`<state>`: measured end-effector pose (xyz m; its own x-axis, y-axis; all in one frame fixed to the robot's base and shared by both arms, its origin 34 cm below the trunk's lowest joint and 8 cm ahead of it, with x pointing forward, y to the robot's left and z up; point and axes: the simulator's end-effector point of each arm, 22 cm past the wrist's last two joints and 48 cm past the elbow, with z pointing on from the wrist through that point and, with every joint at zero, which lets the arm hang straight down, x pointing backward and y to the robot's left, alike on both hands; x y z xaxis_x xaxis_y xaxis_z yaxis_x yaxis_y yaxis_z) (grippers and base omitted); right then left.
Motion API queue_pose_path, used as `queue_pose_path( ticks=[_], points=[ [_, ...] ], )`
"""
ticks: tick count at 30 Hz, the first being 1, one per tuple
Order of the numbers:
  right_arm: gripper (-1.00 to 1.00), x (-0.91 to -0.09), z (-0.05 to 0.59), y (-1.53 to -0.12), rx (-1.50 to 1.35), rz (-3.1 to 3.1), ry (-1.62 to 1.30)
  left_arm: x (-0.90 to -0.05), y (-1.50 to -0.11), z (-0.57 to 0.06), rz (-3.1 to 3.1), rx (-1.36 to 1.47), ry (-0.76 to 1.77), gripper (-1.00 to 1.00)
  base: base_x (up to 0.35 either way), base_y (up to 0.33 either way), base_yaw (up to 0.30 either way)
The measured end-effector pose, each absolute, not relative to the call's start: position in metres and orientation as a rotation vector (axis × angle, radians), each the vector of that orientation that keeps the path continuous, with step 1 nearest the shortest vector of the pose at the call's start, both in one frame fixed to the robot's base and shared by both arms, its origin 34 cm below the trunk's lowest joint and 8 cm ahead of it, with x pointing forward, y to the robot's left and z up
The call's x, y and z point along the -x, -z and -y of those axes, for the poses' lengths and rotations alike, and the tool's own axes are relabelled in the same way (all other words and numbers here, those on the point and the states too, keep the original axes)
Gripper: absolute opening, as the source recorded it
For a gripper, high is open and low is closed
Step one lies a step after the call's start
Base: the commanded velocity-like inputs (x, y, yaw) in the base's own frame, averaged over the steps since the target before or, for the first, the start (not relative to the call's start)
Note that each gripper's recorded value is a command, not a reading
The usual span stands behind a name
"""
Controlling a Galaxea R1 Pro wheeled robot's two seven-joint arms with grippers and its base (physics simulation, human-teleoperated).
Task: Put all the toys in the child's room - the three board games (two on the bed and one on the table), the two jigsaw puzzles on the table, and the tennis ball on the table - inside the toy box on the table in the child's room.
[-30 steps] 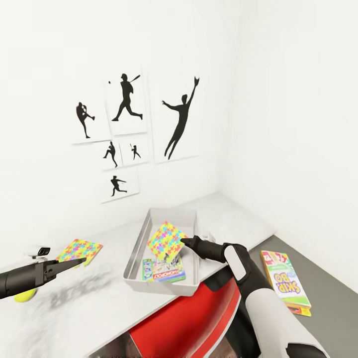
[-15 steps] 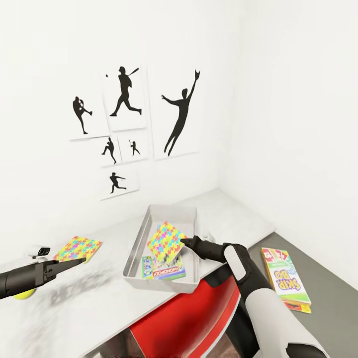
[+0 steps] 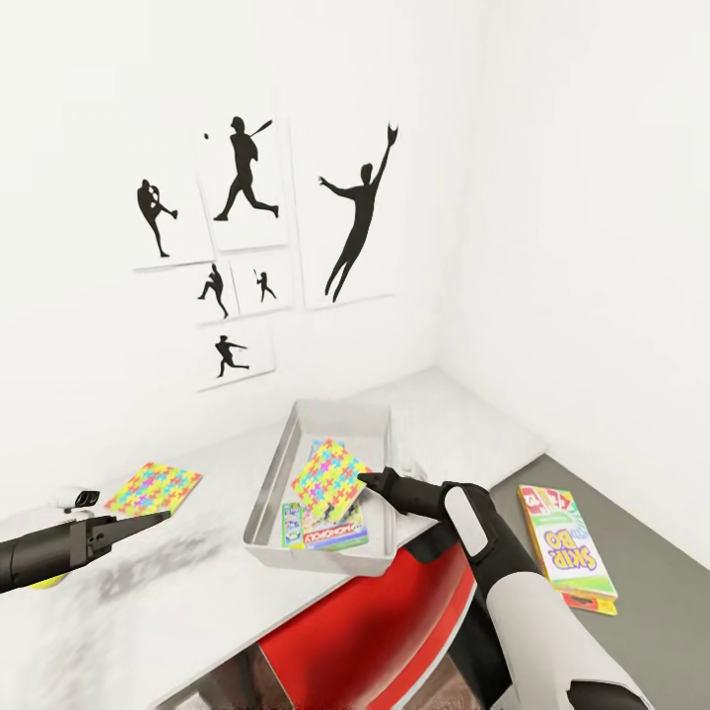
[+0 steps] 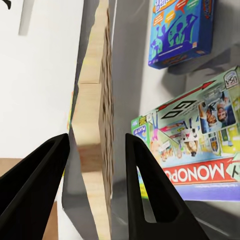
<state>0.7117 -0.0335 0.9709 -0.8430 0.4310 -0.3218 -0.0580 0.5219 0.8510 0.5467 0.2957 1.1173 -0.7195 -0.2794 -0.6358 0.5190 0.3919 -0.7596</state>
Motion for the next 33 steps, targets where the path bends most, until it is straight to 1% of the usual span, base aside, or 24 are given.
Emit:
queue_pose_path(
  ticks=[22, 33],
  points=[
    [-1.0, -0.717, 0.033, -0.967, -0.297, -2.249, -1.306, -0.551, -1.102, -0.295, -1.955, -0.181, 1.417, 1.0, 0.0, 0.0, 0.0],
    [-1.0, -0.711, 0.016, -0.963, -0.207, -2.28, -1.297, -0.552, -1.094, -0.295, -1.969, -0.169, 1.423, 1.0, 0.0, 0.0, 0.0]
  ],
)
